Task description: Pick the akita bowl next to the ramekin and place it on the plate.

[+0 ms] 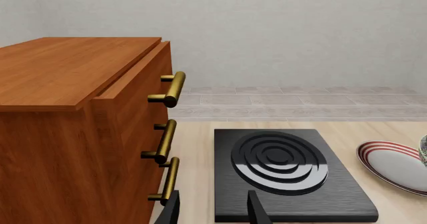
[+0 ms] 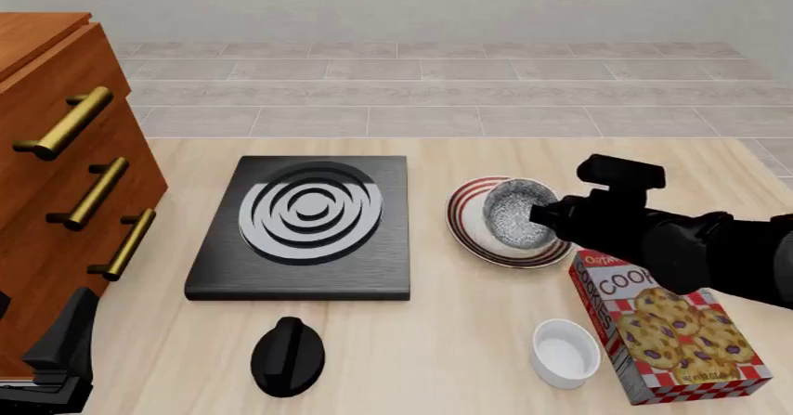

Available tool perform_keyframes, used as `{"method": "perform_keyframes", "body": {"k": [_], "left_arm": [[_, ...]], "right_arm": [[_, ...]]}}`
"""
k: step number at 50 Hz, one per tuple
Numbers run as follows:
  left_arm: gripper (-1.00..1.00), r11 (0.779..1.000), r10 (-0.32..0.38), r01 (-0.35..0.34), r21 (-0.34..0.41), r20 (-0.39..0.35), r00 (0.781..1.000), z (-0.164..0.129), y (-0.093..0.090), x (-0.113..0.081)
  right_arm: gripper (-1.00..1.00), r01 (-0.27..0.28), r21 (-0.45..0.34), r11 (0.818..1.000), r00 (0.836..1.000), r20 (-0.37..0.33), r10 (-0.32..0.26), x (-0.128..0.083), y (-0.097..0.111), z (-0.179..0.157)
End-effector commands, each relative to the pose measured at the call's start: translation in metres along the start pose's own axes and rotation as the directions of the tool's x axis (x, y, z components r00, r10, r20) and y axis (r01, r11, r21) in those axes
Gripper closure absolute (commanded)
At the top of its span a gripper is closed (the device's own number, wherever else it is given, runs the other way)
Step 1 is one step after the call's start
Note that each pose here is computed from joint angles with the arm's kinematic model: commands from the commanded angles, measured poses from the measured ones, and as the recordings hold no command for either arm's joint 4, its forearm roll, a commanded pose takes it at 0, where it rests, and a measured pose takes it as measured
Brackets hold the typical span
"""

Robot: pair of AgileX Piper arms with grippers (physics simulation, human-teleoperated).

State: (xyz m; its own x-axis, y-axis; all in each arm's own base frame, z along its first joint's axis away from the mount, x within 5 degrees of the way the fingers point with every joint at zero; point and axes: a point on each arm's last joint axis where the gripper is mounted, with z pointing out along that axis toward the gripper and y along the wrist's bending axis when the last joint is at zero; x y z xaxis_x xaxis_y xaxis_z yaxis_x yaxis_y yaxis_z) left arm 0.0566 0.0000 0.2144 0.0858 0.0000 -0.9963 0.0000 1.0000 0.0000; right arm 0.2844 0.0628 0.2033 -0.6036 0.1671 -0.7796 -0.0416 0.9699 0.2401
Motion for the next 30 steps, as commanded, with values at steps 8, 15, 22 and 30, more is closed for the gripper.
{"method": "perform_keyframes", "body": {"k": [8, 15, 22, 30], "left_arm": [[-1.0, 1.0, 0.0, 0.0, 0.0, 0.0, 1.0, 0.0, 0.0, 0.0], [-1.0, 1.0, 0.0, 0.0, 0.0, 0.0, 1.0, 0.0, 0.0, 0.0], [-1.0, 1.0, 0.0, 0.0, 0.0, 0.0, 1.0, 0.0, 0.0, 0.0], [-1.0, 1.0, 0.0, 0.0, 0.0, 0.0, 1.0, 0.0, 0.0, 0.0]], "right_arm": [[1.0, -0.021, 0.007, 1.0, 1.0, 0.004, 0.021, -0.002, -0.002, 0.014], [1.0, -0.026, 0.008, 1.0, 1.0, -0.001, 0.026, -0.001, -0.002, 0.019], [1.0, -0.029, 0.009, 1.0, 1.0, -0.003, 0.029, 0.0, -0.003, 0.022], [1.0, -0.028, 0.016, 0.999, 1.0, -0.006, 0.028, 0.0, -0.005, 0.028]]}}
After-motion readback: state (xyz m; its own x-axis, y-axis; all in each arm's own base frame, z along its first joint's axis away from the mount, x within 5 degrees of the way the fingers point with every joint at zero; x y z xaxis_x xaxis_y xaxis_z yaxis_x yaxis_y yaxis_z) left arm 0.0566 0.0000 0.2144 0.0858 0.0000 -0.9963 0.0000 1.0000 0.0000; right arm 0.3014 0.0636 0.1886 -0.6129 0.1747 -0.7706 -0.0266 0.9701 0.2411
